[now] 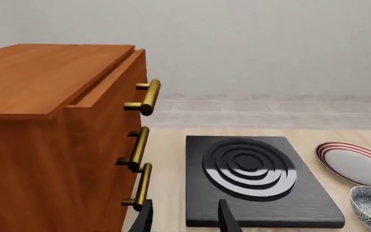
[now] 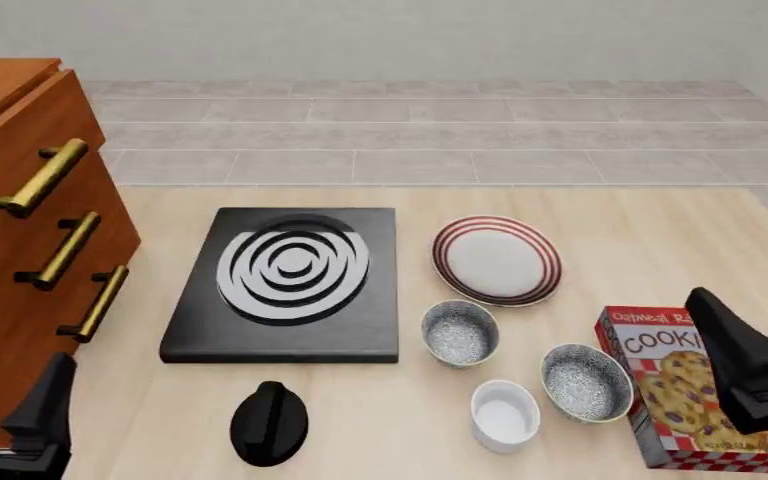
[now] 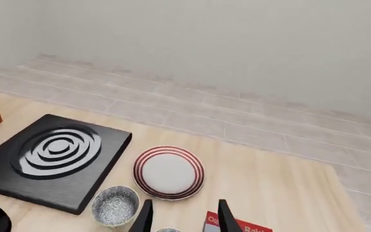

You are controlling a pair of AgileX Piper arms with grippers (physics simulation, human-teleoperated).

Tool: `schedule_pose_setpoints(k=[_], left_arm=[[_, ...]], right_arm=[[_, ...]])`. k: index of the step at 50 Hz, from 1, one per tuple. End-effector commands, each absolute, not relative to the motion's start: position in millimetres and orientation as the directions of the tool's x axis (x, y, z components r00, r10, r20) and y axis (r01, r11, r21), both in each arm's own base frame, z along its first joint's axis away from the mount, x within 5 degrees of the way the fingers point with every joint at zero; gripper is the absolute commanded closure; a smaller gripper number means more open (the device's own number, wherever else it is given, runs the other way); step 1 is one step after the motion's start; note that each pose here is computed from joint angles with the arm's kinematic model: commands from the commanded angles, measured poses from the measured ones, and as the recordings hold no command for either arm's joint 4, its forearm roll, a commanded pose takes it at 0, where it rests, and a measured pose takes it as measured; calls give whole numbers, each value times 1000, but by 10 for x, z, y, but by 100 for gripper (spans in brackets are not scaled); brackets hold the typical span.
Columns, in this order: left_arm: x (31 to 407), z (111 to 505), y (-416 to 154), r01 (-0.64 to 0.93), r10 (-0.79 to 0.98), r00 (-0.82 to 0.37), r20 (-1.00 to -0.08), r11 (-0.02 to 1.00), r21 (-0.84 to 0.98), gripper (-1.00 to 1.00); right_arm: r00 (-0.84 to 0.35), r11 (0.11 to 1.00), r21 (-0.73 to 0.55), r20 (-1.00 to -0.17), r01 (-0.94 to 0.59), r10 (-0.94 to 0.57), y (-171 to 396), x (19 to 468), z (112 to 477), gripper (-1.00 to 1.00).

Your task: Pick the akita bowl from table center and place it on the plate.

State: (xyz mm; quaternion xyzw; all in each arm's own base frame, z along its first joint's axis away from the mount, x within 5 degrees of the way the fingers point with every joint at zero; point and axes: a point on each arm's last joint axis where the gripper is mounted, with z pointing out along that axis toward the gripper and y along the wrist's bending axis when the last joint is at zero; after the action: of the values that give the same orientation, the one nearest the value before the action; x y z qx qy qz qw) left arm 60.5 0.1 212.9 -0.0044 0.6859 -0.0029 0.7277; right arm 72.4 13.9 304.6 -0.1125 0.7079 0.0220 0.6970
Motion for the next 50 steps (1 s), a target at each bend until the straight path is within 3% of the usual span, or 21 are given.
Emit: schedule_pose_setpoints(k=[1,18,50], left_arm=[[635,2109,-3,4,20,31,-999,1000,20,-100],[659,2101,-16,25,-4,15,-1000,1000,-4,-100],[678,2099,-13,20,-1,7,-1000,1000,-1,-100]], right_arm=[[-59,936,-207,-971,-284,-233,275,998,3016,-100],[-108,838,-310,-912,-450,-396,586,1380,3000,-100],[-192,669,-347,-781,-658,-594,1158,1886,2867,-100]])
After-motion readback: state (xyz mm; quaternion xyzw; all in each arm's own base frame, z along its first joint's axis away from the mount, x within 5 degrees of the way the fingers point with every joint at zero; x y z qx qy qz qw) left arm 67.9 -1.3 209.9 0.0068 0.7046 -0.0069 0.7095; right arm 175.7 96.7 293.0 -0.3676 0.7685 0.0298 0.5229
